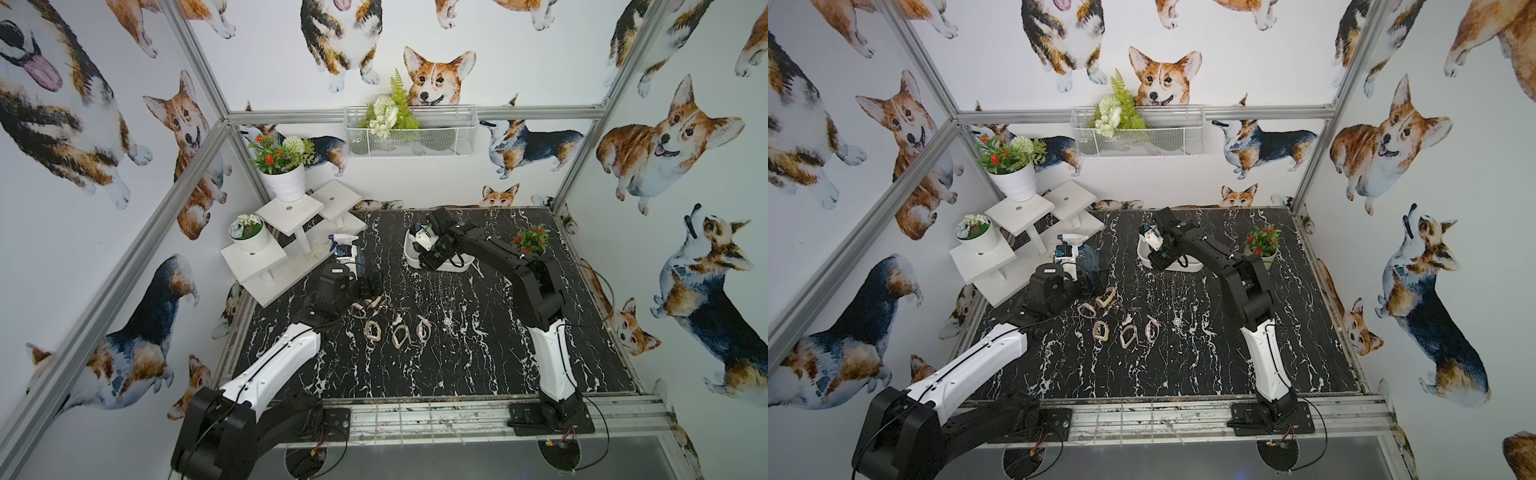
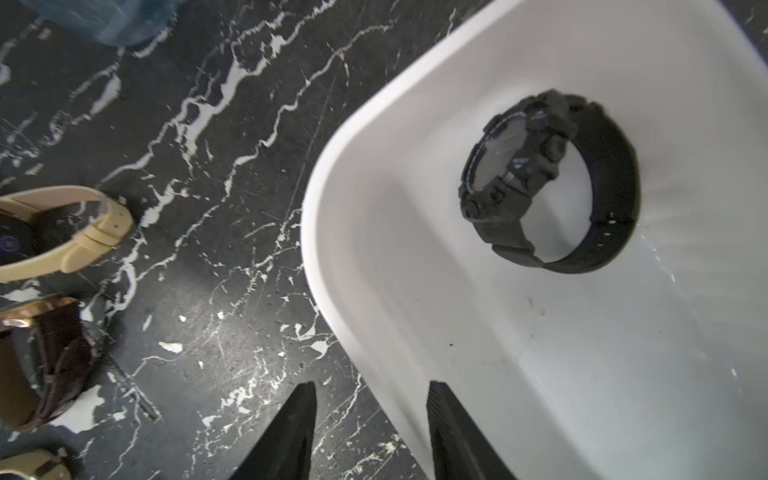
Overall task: Put the watch into the storage box
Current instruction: Move the storage box to the center of the board.
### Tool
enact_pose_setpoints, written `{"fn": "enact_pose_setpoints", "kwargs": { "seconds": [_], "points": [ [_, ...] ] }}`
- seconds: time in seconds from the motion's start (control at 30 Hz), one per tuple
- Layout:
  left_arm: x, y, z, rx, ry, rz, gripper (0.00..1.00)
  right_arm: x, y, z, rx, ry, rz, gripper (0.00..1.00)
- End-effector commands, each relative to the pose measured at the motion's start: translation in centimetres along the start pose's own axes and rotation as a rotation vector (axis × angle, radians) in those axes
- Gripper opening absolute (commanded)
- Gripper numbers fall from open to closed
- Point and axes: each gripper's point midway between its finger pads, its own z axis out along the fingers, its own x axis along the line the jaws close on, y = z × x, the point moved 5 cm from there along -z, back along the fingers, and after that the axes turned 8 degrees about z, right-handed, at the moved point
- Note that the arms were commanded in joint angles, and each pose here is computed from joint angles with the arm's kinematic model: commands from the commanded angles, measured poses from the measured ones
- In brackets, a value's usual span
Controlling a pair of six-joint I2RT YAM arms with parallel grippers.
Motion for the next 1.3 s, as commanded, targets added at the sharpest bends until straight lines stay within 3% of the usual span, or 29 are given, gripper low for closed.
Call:
{"fn": "enact_pose_setpoints", "kwargs": {
  "seconds": [0.0, 0.17, 0.43, 0.57, 1.07, 1.27],
  "points": [
    [0.0, 0.2, 0.0, -0.014, 0.002, 0.007, 1.0, -0.3, -0.3, 0.4, 0.036, -0.056, -0.055, 0.47],
    [0.0, 0.2, 0.3, -0.008, 0.004, 0.008, 1.0, -0.2, -0.2, 0.6, 0.037, -0.063, -0.091, 0.47],
    [0.0, 0.4, 0.3, -0.007, 0.01, 0.016, 1.0, 0.0, -0.5, 1.2, 0.066, -0.038, -0.119, 0.22],
    [0.0, 0.4, 0.4, -0.007, 0.008, 0.016, 1.0, 0.5, -0.8, 1.0, 0.073, -0.021, -0.134, 0.16],
    [-0.1, 0.5, 0.2, -0.012, 0.003, 0.015, 1.0, 6.4, -4.5, -0.7, 0.054, 0.146, -0.302, 0.08],
    [0.0, 0.4, 0.1, -0.011, 0.003, 0.011, 1.0, 7.5, -5.7, -0.4, 0.071, 0.162, -0.36, 0.11]
  ]
}}
